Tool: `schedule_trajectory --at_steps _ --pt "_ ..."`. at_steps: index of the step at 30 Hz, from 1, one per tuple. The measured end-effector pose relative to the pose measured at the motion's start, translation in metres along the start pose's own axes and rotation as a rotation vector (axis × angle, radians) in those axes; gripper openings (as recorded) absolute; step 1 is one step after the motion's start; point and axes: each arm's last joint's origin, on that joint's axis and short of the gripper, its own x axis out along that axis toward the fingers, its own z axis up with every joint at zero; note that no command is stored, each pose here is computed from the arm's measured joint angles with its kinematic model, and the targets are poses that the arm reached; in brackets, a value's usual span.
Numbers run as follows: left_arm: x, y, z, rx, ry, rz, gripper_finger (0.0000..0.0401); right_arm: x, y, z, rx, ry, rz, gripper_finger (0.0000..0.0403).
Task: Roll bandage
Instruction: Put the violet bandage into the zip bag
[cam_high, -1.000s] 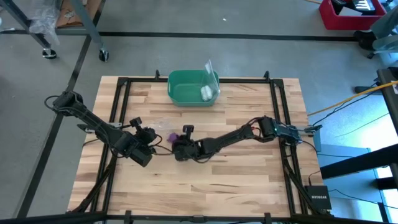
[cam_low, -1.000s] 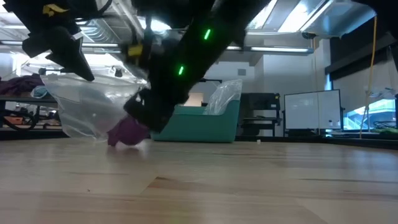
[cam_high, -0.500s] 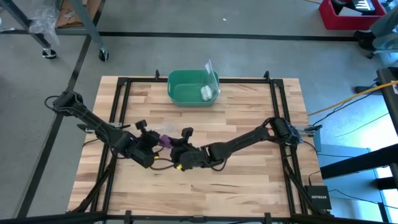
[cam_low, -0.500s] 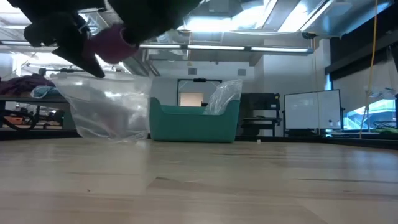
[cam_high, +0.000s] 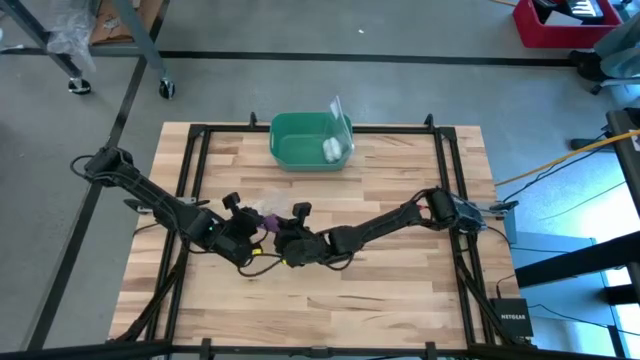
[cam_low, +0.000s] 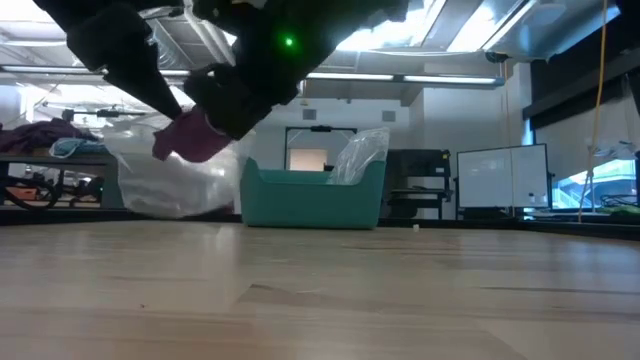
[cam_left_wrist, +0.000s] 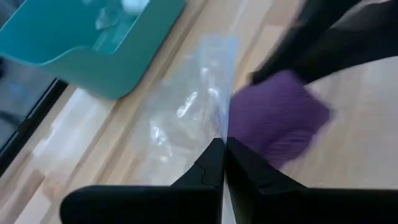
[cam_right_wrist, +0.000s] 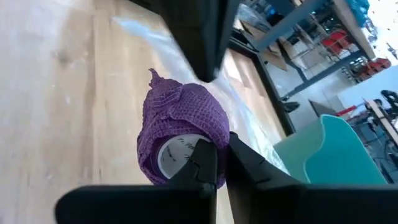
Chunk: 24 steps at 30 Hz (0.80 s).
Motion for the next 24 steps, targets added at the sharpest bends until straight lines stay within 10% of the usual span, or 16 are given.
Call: schedule_trajectory --at_steps 24 --pt "0.000 0.002 -0.002 0.013 0.017 0.012 0.0002 -0.021 -0.011 0.023 -0.083 -0.039 -0.189 0.0016"
